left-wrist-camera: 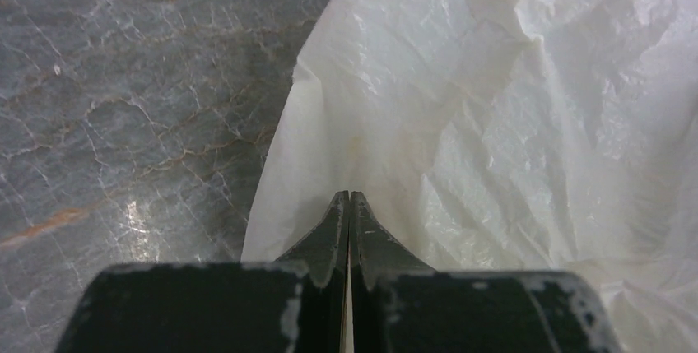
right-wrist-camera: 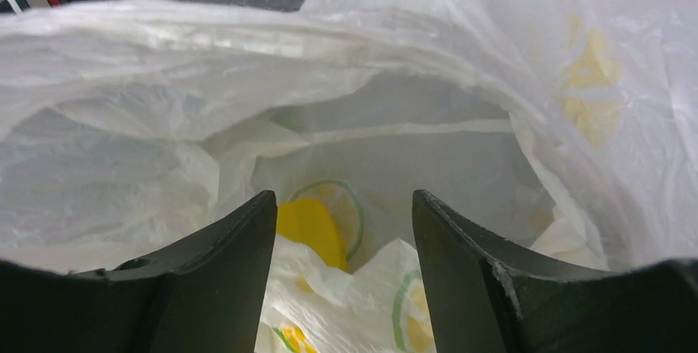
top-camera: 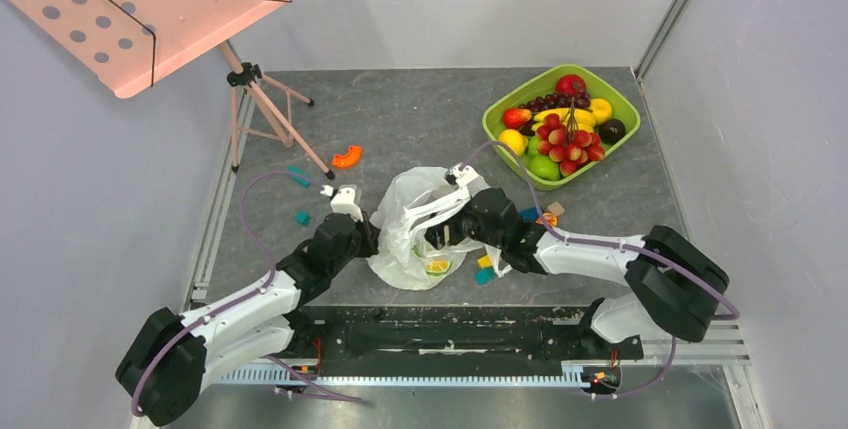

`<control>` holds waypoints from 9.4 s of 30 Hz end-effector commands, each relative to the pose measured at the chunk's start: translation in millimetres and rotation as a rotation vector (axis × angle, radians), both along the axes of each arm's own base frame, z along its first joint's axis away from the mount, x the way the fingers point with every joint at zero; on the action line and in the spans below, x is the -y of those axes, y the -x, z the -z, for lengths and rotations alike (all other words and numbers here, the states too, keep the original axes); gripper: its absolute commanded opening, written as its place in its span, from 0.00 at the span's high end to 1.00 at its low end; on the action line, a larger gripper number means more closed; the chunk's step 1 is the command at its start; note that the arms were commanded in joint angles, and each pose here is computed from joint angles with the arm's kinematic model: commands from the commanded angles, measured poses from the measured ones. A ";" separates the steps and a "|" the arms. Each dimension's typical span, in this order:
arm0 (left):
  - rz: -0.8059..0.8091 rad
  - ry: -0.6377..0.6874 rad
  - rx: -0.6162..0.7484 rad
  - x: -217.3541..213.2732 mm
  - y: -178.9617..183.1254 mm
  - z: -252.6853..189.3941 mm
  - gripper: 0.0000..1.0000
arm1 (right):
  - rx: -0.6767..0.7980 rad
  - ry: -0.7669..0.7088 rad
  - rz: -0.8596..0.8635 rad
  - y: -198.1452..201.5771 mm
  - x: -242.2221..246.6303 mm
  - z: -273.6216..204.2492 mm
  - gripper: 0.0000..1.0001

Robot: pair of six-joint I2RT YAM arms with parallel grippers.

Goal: Take the fake fruits out of the plastic bag
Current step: Take out the fake fruit from the plastic bag, then place the fake fruit in the bin, then pick up the plastic bag at the center of the board, then place the plastic bag at the center of the board.

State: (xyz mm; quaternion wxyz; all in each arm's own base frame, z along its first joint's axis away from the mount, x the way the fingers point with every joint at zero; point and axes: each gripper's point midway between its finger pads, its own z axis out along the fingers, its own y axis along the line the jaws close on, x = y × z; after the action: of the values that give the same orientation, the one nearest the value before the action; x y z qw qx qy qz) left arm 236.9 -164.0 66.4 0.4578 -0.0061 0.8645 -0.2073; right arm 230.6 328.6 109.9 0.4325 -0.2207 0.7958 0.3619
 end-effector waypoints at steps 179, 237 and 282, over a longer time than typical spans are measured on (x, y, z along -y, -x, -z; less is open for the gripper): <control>0.155 0.125 -0.049 35.5 12.2 0.6 0.98 | 0.010 0.665 0.659 -300.0 224.2 -16.2 0.42; 0.140 0.170 0.054 25.5 17.1 -72.9 0.98 | 0.292 0.514 -0.213 4.9 68.2 3.1 0.16; -0.009 0.130 0.211 -24.8 25.2 -147.2 0.60 | 0.459 0.266 0.077 -75.7 9.5 -166.5 0.25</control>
State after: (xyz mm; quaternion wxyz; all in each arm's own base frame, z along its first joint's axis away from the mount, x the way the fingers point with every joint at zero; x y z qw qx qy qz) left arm 209.4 -146.5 205.1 0.5279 -0.0150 0.8045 -0.2718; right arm 302.6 336.9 238.3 0.5301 -0.3503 0.7470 0.1955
